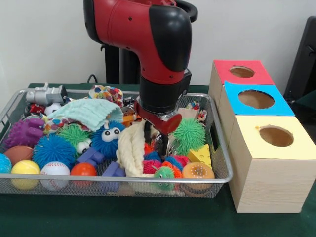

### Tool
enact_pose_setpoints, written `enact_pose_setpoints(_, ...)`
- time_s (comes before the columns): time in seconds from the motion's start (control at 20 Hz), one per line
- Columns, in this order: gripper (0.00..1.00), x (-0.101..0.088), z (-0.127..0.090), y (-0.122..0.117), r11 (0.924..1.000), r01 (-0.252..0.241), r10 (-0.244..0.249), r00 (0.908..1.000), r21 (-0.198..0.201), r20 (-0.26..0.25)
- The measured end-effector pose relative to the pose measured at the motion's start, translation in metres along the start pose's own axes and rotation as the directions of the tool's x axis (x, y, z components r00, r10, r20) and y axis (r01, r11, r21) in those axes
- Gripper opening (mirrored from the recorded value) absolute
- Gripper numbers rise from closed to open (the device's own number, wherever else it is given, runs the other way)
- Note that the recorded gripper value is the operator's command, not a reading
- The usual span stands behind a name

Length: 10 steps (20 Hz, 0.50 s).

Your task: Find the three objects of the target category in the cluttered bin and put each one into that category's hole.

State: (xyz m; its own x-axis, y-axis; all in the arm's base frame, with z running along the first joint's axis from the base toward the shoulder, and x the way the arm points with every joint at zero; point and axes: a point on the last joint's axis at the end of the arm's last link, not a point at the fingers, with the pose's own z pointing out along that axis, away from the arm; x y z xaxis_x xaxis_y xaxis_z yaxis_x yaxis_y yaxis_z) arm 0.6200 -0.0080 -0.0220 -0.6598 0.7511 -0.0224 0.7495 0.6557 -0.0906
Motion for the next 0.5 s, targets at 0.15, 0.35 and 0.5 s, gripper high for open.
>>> enact_pose_setpoints(0.15, 1.00, 0.0009, -0.0001, 0.0009, 0.9986, 0.033, -0.035, 0.9984, 0.042, 0.045)
enact_pose_setpoints(0.35, 1.00, 0.0022, -0.0022, -0.0003, 0.9945, 0.061, -0.068, 0.9944, 0.085, 0.081)
enact_pose_setpoints(0.5, 1.00, 0.0014, -0.0048, -0.0083, 0.9846, 0.097, -0.115, 0.9855, 0.146, 0.125)
